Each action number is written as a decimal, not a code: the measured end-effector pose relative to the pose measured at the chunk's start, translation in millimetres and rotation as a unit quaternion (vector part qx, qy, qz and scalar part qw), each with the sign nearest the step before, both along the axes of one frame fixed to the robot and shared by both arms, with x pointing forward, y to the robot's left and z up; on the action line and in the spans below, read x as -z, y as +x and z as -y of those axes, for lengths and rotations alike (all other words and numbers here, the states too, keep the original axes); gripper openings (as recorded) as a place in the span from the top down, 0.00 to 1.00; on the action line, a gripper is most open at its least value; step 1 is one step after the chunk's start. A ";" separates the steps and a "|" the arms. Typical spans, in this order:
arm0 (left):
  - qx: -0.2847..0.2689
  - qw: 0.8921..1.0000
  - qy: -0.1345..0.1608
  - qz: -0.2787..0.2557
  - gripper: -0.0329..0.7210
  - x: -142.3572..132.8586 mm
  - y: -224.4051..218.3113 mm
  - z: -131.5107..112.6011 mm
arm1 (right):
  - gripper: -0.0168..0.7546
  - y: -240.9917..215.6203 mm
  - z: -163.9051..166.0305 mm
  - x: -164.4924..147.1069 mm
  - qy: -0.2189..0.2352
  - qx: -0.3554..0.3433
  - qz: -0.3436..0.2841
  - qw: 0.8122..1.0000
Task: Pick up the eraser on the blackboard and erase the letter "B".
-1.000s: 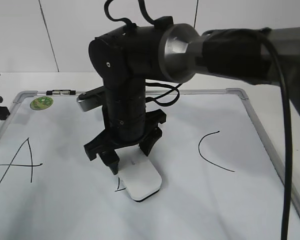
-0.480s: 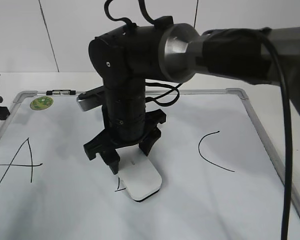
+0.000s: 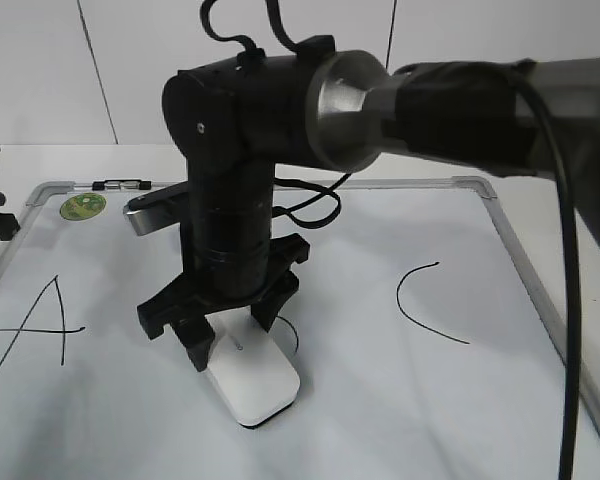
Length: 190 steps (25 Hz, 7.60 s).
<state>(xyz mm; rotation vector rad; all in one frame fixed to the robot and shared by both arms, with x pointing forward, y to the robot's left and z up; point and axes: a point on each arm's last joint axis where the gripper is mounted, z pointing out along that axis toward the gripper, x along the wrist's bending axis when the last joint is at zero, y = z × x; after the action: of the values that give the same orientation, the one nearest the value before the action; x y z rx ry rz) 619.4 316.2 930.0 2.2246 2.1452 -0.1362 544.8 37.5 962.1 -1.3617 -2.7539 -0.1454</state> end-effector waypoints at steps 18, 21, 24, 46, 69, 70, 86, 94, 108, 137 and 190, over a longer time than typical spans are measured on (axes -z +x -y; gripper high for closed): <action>0.000 1.000 -0.001 0.000 0.93 0.0 0.0 0.2 | 0.24 -0.9 -3.3 6.5 -0.051 -0.049 0.042 0.997; 0.000 1.000 -0.001 0.001 0.93 0.0 0.2 0.2 | 0.24 6.4 1.7 7.0 -0.050 -0.029 0.038 0.998; -0.001 1.000 -0.002 0.001 0.93 0.0 0.2 0.4 | 0.24 19.9 13.5 7.2 -0.048 -0.005 0.040 0.998; -0.004 1.000 -0.007 0.001 0.93 -0.1 0.1 1.3 | 0.24 21.8 12.8 6.6 -0.047 -0.008 0.051 0.998; -0.003 1.000 -0.008 -0.001 0.93 -0.1 -0.2 1.4 | 0.24 27.6 -4.8 0.3 -0.021 0.008 0.055 0.998; -0.003 1.000 -0.008 -0.002 0.93 -0.1 -0.4 1.4 | 0.24 39.3 4.1 0.3 -0.021 0.024 0.059 0.998; -0.003 1.000 -0.008 -0.002 0.93 -0.1 -0.4 1.4 | 0.24 111.0 60.8 1.9 -0.009 0.104 0.077 0.992; -0.002 1.000 -0.006 -0.003 0.93 -0.1 -0.5 1.1 | 0.24 94.3 25.3 4.3 0.000 0.044 0.088 0.995; -0.003 1.000 -0.007 -0.004 0.93 -0.1 -0.7 1.3 | 0.24 48.6 -28.5 6.1 0.012 -0.021 0.089 0.996; -0.003 1.000 -0.009 -0.007 0.93 -0.2 -1.2 1.7 | 0.24 37.8 -41.5 4.9 0.050 -0.035 0.065 0.996; -0.007 1.000 -0.020 -0.022 0.93 0.0 -3.6 3.6 | 0.24 48.5 243.1 -106.1 -0.037 0.261 0.100 0.960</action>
<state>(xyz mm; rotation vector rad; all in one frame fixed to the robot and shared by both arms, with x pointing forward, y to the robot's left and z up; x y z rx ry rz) 615.8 312.6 930.0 2.2044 2.1599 -0.2268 593.4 -205.6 1068.1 -2.1770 -2.4887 -0.2173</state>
